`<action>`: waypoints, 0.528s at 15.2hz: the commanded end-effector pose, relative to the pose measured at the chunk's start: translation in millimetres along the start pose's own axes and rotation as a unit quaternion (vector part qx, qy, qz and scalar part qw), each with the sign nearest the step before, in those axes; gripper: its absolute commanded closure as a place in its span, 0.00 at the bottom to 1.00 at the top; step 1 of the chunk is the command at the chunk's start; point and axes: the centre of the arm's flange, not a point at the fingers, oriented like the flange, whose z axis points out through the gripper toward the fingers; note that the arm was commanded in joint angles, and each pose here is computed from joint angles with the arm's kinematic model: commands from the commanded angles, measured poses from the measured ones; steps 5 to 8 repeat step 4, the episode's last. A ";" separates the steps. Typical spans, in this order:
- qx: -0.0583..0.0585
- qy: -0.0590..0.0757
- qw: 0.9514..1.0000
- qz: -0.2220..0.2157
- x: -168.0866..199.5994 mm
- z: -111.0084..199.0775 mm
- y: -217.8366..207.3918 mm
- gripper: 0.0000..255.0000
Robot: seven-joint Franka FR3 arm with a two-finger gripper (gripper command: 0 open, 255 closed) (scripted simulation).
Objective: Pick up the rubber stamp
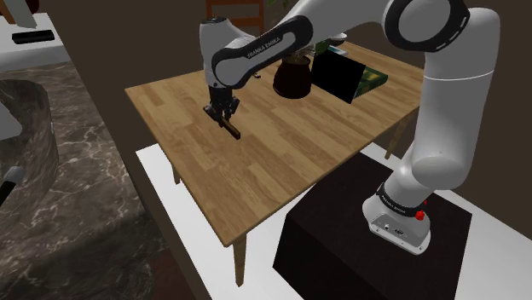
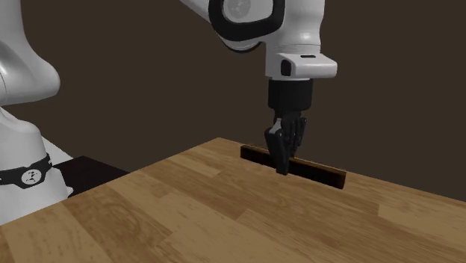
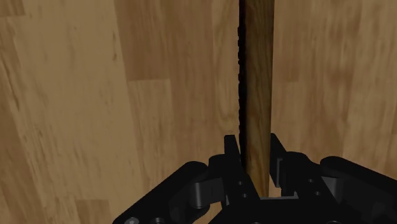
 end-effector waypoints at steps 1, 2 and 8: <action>0.000 0.000 1.000 0.000 0.7 -9.3 0.4 1.00; 0.000 0.000 1.000 0.000 0.8 -14.6 0.5 1.00; 0.000 0.000 1.000 0.000 0.8 -15.4 0.5 1.00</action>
